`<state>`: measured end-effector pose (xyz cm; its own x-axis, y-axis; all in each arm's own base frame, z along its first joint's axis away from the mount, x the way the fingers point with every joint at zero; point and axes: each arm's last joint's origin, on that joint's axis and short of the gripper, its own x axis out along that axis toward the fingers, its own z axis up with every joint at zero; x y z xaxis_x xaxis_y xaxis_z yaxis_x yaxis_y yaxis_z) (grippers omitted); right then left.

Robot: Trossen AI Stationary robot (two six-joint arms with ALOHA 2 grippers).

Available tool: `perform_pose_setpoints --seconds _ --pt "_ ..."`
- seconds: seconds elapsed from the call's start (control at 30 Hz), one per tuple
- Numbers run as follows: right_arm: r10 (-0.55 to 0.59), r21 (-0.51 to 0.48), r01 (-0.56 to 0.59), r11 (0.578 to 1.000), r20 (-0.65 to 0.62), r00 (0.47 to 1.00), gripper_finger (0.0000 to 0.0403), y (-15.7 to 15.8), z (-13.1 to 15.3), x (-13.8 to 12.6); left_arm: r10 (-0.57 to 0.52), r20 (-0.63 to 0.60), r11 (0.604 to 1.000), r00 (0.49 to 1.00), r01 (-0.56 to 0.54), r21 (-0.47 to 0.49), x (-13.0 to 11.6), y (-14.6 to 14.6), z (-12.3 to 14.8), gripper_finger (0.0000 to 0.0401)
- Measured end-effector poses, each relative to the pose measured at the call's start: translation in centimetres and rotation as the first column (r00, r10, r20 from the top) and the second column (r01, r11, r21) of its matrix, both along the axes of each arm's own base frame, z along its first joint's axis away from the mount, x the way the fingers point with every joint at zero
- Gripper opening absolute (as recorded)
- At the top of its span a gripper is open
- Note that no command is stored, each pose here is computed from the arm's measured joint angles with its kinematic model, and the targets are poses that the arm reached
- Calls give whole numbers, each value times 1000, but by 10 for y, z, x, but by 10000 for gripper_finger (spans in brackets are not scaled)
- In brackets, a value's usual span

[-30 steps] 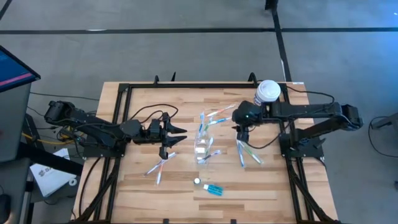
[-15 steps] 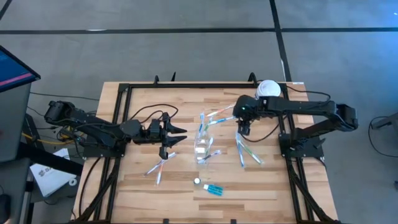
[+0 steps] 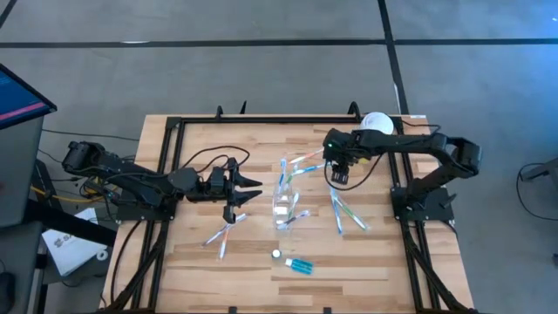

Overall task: Pick & Place toothbrushing station
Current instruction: Put the top blue toothbrush into the transparent organizer

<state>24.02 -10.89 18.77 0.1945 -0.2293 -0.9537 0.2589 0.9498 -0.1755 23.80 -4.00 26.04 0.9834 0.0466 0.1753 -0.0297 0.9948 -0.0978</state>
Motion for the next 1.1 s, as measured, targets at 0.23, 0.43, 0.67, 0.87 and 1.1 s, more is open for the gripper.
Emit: perform_pose_setpoints --seconds 0.23,0.43,0.67,0.87,1.1 --pt "-26 6 26 1000 -43 999 164 -18 -16 0 0 0 1000 1000 0 0 0 0 0 102" --pt "-19 -12 19 1000 -28 999 144 -28 -18 0 0 0 1000 1000 0 0 0 0 0 102" --pt "-9 -36 9 999 4 1000 134 -34 -17 1 0 0 1000 1000 0 0 0 0 0 102" --pt "6 -35 -5 999 32 999 140 -34 -16 4 0 0 1000 1000 0 0 0 0 0 102" --pt "71 49 -75 996 91 993 150 -28 -16 8 2 -1 1000 1000 -2 12 0 0 0 102"
